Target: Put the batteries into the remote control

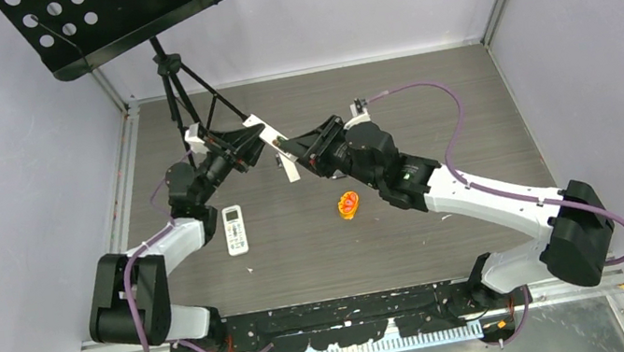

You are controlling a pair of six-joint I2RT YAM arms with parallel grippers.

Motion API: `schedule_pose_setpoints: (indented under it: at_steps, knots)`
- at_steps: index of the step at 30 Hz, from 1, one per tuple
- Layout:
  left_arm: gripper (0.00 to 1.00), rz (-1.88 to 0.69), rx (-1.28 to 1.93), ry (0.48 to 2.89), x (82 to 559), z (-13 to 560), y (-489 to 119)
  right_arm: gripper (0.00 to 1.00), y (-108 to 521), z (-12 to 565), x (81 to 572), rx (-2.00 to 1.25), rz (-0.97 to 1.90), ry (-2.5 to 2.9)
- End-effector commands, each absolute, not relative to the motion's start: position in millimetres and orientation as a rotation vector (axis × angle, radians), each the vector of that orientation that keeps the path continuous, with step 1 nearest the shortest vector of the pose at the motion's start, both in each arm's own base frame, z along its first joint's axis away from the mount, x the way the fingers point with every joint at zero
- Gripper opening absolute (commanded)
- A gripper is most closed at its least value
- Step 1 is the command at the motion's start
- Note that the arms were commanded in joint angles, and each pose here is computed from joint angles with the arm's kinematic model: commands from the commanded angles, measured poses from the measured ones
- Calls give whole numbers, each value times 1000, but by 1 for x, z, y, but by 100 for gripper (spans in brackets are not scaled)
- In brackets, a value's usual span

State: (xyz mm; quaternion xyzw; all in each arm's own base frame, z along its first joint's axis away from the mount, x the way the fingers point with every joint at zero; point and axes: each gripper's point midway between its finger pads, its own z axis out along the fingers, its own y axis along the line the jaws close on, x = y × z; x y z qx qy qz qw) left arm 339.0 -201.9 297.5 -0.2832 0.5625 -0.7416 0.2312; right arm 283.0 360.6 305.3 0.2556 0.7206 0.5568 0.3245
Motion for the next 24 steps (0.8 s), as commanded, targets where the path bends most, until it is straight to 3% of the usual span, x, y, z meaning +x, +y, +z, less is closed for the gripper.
schedule_pose_setpoints:
  at_steps: [1, 3, 5, 8, 14, 19, 24]
  knots:
    - [0, -2076, -543, 1447, 313, 343, -204, 29, 361, 287, 285, 692, 1449, 1924]
    - [0, -2043, -514, 1455, 313, 343, -204, 44, 358, 282, 283, 666, 1434, 1933]
    - [0, -1995, -468, 1482, 314, 339, -207, 65, 352, 286, 279, 624, 1425, 1913]
    - [0, -1940, -384, 1524, 311, 334, -211, 76, 349, 296, 269, 505, 1476, 1887]
    - [0, -1898, -247, 1581, 301, 329, -218, 73, 352, 298, 251, 370, 1557, 1907]
    - [0, -1908, -193, 1592, 291, 334, -219, 52, 346, 278, 254, 403, 1493, 1942]
    - [0, -1906, -176, 1607, 286, 335, -220, 46, 346, 254, 255, 381, 1409, 2019]
